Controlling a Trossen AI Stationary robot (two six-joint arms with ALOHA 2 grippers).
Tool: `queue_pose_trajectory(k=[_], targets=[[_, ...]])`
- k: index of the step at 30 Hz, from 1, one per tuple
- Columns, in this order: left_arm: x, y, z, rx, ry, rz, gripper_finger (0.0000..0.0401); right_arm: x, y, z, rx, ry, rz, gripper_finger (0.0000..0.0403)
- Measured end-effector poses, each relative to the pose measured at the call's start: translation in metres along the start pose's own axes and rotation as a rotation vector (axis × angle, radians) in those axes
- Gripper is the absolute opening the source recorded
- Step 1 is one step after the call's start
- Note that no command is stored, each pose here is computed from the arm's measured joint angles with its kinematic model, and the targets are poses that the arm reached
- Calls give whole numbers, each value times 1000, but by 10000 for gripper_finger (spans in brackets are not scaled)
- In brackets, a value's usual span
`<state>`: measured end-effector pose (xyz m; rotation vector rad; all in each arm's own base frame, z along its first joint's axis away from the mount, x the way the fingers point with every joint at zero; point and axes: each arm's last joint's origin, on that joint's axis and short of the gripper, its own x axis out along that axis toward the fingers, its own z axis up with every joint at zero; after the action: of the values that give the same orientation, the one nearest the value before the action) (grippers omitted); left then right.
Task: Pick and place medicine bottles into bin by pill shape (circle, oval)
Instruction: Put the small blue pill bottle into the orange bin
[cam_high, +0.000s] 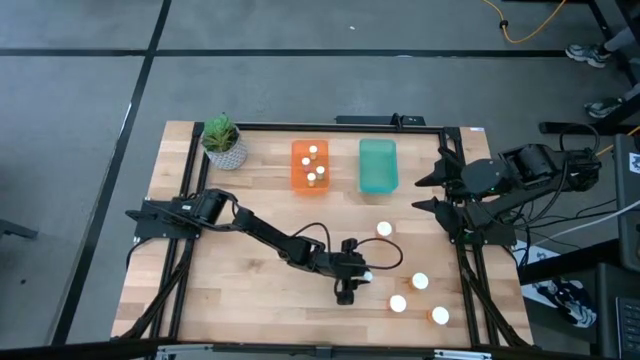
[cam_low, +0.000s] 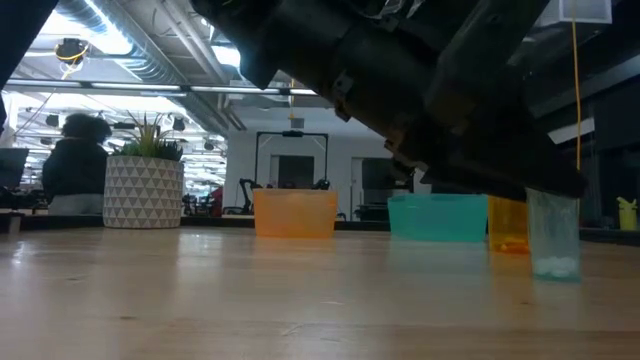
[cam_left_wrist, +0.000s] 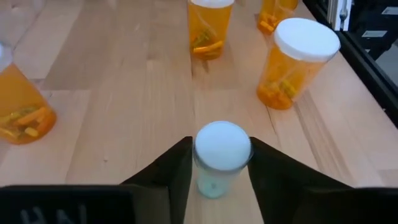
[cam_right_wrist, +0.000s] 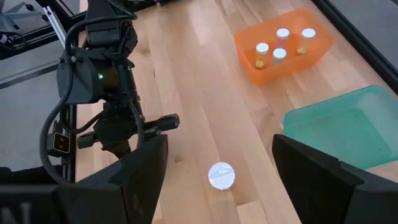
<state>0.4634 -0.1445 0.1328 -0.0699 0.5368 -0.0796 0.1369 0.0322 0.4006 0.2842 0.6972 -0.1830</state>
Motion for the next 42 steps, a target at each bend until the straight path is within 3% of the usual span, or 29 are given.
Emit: queue_pose_trajectory(k=[6, 9, 13, 18, 26, 33, 37, 42], targets=[[-4, -1, 8, 13, -37, -8, 107, 0, 0, 0, 2, 0, 0, 289], [-19, 0, 26, 47, -65, -9, 104, 0, 0, -1, 16, 8, -5, 289], [-54, 4, 54, 152, -29, 24, 104, 0, -1, -2, 22, 22, -14, 289], [-112, 19, 84, 269, 62, 164, 103, 0, -2, -4, 37, 42, -26, 289], [-185, 77, 105, 280, 256, 287, 102, 0, -5, -4, 22, 10, -92, 289], [-233, 149, 93, 222, 336, 302, 102, 0, -7, -3, 2, -38, -185, 289], [-248, 183, 65, 145, 309, 292, 102, 0, -8, -2, 2, -53, -209, 289], [-242, 208, 22, 94, 203, 298, 102, -1, -9, -2, 3, -69, -235, 289]])
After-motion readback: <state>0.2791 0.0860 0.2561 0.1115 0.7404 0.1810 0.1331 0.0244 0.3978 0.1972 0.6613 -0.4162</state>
